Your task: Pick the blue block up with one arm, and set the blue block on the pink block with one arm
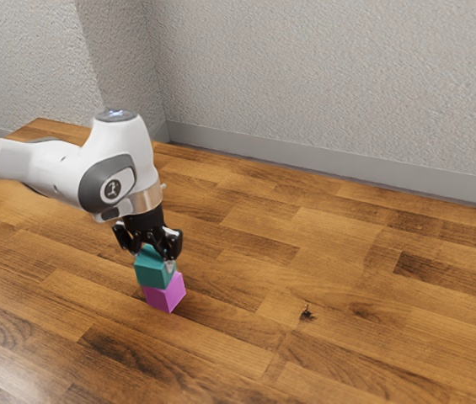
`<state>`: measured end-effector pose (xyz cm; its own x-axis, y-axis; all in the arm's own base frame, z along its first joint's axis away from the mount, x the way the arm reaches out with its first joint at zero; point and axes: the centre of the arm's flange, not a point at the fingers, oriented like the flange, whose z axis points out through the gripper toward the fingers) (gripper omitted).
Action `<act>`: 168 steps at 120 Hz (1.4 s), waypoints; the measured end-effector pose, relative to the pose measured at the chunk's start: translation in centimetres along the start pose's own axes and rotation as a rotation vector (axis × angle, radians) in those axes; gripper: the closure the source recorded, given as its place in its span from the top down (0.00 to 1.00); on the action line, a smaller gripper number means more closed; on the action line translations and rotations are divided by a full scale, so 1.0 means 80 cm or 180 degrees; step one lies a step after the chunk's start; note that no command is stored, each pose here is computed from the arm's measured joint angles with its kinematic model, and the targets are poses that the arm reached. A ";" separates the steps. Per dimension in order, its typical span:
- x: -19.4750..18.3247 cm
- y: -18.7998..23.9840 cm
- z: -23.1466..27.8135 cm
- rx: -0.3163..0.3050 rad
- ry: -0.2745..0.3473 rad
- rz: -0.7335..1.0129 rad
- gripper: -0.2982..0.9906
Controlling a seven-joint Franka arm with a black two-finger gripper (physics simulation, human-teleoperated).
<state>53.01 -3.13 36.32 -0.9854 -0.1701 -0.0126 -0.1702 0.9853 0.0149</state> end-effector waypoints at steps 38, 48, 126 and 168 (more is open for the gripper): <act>0.011 -0.025 0.003 -0.0011 -0.0123 0.0178 0.45; 0.012 -0.031 0.001 -0.0004 -0.0152 0.0209 0.45; 0.006 0.003 0.017 0.0016 -0.0203 0.0027 0.45; 0.000 0.021 0.020 -0.0034 -0.0257 -0.0011 0.71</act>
<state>52.75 -1.42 34.78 -0.9808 -0.1711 -0.0932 -0.1742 0.9844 0.0256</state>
